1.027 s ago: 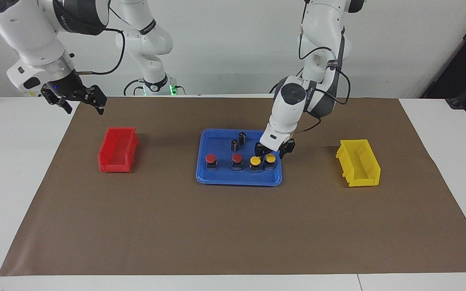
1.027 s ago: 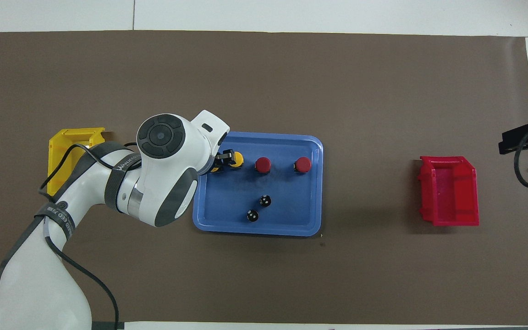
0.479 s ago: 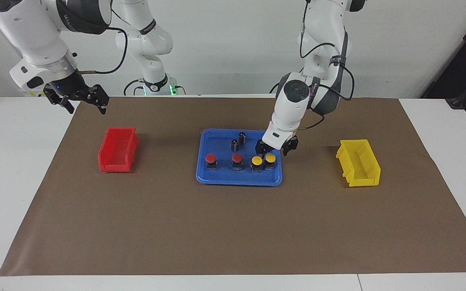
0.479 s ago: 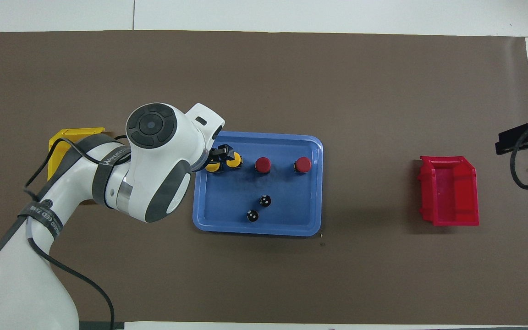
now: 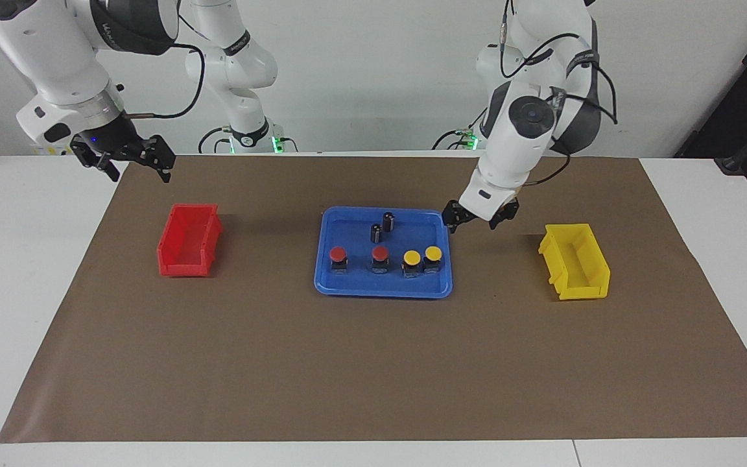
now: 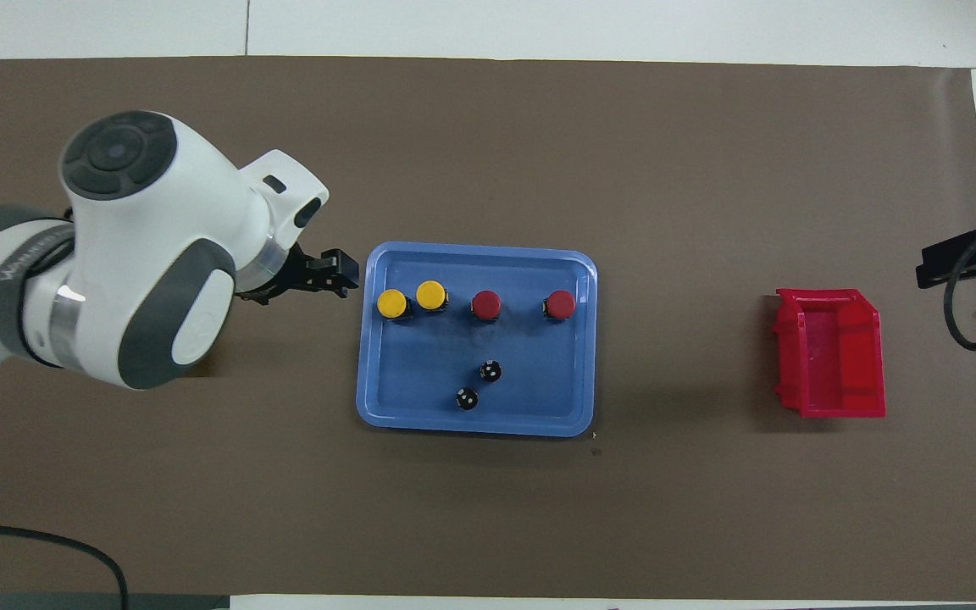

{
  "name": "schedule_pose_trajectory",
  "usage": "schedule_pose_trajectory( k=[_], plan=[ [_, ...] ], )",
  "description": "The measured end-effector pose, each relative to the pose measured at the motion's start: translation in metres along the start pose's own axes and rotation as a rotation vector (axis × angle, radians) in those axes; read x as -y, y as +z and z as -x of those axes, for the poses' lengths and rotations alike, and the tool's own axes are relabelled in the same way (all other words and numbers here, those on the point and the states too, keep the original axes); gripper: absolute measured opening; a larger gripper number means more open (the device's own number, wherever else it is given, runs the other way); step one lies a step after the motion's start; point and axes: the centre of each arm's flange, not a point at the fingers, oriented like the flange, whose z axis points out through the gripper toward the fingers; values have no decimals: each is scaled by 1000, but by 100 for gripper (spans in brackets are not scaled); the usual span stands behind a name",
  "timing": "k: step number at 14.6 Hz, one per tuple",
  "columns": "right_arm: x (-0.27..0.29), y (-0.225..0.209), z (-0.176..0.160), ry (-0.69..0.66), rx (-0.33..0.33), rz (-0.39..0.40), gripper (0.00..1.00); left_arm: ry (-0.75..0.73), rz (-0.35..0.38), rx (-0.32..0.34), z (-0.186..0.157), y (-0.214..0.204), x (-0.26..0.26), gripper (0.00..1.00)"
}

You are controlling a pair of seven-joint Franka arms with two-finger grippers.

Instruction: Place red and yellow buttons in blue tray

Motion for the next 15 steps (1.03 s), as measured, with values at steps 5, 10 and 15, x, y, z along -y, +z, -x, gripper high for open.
schedule_pose_trajectory(
  k=[5, 10, 15],
  plan=[
    [1, 0, 0, -3, 1, 0, 100, 97, 3, -75, -15, -60, 124, 100],
    [16, -1, 0, -29, 1, 2, 100, 112, -37, -81, 1, -123, 182, 100],
    [17, -1, 0, -30, 2, 2, 100, 160, -35, -70, 12, -138, 203, 100]
  ],
)
